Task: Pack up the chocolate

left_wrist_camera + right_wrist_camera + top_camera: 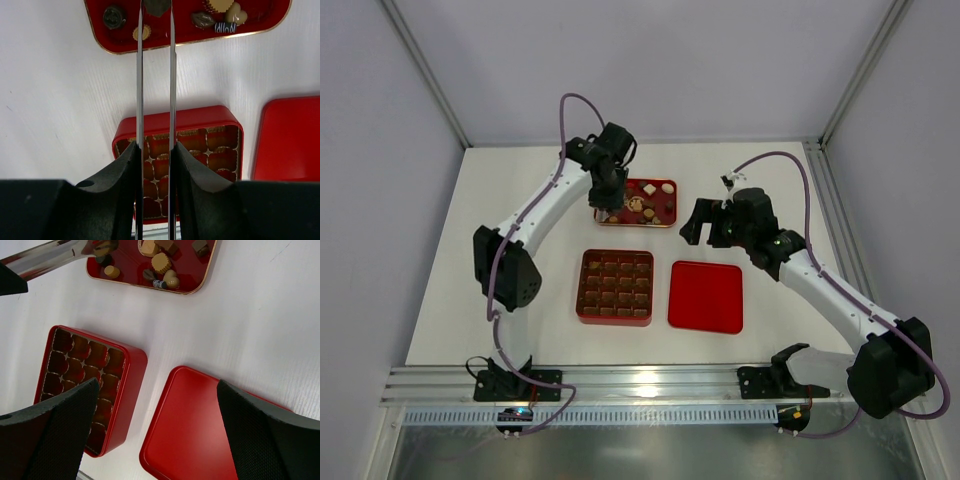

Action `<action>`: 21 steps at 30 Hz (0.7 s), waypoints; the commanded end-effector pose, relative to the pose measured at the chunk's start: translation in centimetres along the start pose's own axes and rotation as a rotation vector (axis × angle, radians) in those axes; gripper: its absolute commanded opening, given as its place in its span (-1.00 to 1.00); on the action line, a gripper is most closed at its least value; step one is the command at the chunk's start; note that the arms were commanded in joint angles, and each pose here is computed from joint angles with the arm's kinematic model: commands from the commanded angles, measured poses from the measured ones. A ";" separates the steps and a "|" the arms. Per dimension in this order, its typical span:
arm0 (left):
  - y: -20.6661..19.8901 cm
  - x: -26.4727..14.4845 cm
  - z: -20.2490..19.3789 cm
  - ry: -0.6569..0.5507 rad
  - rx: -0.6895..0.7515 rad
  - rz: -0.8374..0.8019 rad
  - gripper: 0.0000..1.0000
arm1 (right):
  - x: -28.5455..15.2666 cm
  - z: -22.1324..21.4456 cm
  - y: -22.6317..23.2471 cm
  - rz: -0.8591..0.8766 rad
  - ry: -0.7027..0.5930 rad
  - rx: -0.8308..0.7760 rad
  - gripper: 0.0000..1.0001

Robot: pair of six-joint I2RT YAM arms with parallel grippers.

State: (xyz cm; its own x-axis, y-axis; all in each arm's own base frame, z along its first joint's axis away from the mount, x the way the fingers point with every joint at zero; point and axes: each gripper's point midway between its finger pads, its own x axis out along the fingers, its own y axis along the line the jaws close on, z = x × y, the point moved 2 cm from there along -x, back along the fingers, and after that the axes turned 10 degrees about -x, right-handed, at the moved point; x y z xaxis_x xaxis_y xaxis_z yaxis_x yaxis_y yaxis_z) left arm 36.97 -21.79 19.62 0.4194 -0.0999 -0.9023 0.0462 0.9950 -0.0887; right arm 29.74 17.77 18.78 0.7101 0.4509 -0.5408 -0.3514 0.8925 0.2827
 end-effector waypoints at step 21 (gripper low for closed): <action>3.4 -10.0 -8.8 -0.006 -0.060 -0.156 -0.39 | 0.1 -0.1 0.0 0.001 -0.030 0.014 0.99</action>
State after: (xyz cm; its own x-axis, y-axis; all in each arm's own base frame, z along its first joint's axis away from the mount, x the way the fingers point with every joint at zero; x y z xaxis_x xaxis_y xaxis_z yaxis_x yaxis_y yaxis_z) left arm 26.51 -17.35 23.65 0.4118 -0.2001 -0.8890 0.0391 0.9786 -0.2022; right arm 29.45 17.66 17.81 0.7016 0.4473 -0.5547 -0.3443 0.8943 0.2857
